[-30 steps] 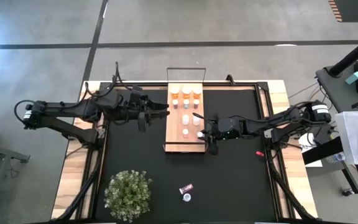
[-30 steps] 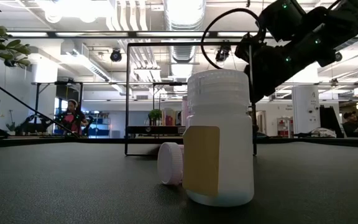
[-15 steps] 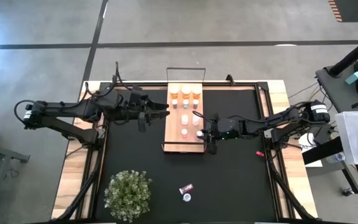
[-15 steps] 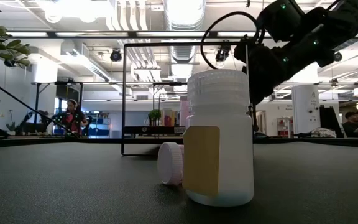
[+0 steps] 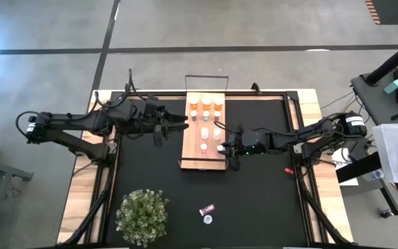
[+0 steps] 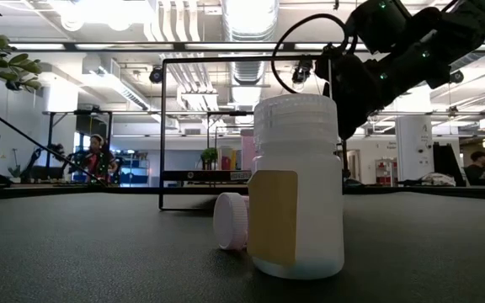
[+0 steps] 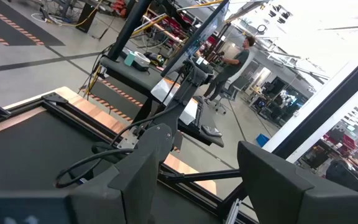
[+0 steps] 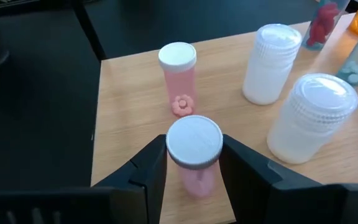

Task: Pick and place medicine bottles onto shelf by color
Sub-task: Put the top pink pill bottle aligned with the other pink pill bottle on the shelf, then put the white pill bottle aligned with the other white pill bottles on the shelf

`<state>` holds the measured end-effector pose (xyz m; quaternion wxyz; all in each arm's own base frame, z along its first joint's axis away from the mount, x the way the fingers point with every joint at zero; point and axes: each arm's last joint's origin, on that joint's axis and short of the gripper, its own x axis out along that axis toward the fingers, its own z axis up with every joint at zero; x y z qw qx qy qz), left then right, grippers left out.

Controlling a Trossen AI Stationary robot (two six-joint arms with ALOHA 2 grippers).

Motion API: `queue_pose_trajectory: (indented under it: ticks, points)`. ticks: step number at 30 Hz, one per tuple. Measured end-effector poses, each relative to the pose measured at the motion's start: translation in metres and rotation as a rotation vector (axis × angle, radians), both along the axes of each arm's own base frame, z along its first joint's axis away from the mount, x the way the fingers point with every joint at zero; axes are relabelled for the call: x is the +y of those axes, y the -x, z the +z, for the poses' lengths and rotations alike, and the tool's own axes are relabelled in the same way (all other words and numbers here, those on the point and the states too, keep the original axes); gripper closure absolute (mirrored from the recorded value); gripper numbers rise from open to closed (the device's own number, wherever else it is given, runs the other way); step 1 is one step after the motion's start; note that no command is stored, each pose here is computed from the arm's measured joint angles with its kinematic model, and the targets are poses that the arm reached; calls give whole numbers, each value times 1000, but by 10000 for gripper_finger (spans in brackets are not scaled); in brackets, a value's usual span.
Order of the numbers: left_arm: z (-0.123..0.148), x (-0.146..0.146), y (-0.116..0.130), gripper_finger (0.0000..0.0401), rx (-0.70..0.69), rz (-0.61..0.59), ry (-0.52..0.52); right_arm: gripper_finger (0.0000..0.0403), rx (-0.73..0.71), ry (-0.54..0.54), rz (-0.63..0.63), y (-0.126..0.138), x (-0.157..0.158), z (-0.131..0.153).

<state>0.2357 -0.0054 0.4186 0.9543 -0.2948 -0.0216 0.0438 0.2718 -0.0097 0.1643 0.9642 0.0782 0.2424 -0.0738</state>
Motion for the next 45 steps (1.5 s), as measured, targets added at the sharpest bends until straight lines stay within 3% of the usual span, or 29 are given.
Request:
queue_pose_trajectory:
  ticks: [26,38,45]
  points:
    - [-1,0,0,198,2,-4,0,289,-2,-18,-8,0,0,0]
    - [-1,0,0,198,3,-5,0,221,-12,-64,-33,0,0,1]
    - [-1,0,0,199,3,-5,1,202,-32,-105,-54,3,0,9]
